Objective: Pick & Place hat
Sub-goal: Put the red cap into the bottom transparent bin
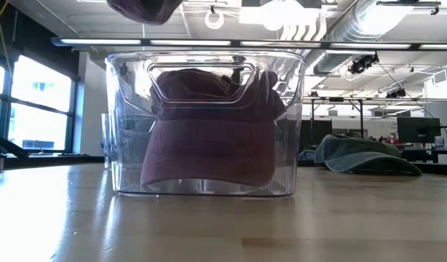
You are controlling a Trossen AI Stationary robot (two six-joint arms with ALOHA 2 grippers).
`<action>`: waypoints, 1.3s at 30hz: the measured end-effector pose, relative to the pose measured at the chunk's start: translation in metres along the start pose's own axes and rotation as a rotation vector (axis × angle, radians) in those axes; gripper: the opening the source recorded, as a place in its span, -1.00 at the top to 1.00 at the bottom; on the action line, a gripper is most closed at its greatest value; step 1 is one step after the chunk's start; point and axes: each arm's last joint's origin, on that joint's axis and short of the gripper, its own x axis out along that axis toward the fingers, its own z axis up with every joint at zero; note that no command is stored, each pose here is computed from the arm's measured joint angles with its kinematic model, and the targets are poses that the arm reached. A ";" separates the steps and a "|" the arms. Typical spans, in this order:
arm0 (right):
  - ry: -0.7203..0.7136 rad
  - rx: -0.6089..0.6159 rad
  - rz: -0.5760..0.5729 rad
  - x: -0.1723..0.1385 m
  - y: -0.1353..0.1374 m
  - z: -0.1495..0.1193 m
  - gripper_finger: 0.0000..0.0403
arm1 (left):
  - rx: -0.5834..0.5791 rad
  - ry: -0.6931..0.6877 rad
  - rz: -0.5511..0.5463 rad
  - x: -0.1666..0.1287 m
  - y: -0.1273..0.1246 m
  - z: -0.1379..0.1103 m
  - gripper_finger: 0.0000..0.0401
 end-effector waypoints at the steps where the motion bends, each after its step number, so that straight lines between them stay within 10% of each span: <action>1: 0.000 0.001 0.006 0.000 0.001 0.000 0.90 | -0.017 0.001 0.006 0.000 0.002 0.000 1.00; 14: 0.037 -0.020 -0.168 -0.001 -0.003 -0.003 0.90 | -0.159 0.062 0.109 0.039 0.021 -0.013 1.00; 20: 0.090 -0.064 -0.340 -0.003 -0.007 -0.007 0.93 | -0.251 0.221 -0.229 0.053 0.020 -0.016 1.00; 27: 0.088 -0.106 -0.458 -0.005 -0.008 -0.005 0.92 | -0.204 0.097 -0.492 0.043 0.010 0.006 1.00; 39: 0.111 -0.112 -0.774 -0.083 0.000 0.081 0.93 | -0.200 0.037 -0.635 0.008 0.011 0.015 1.00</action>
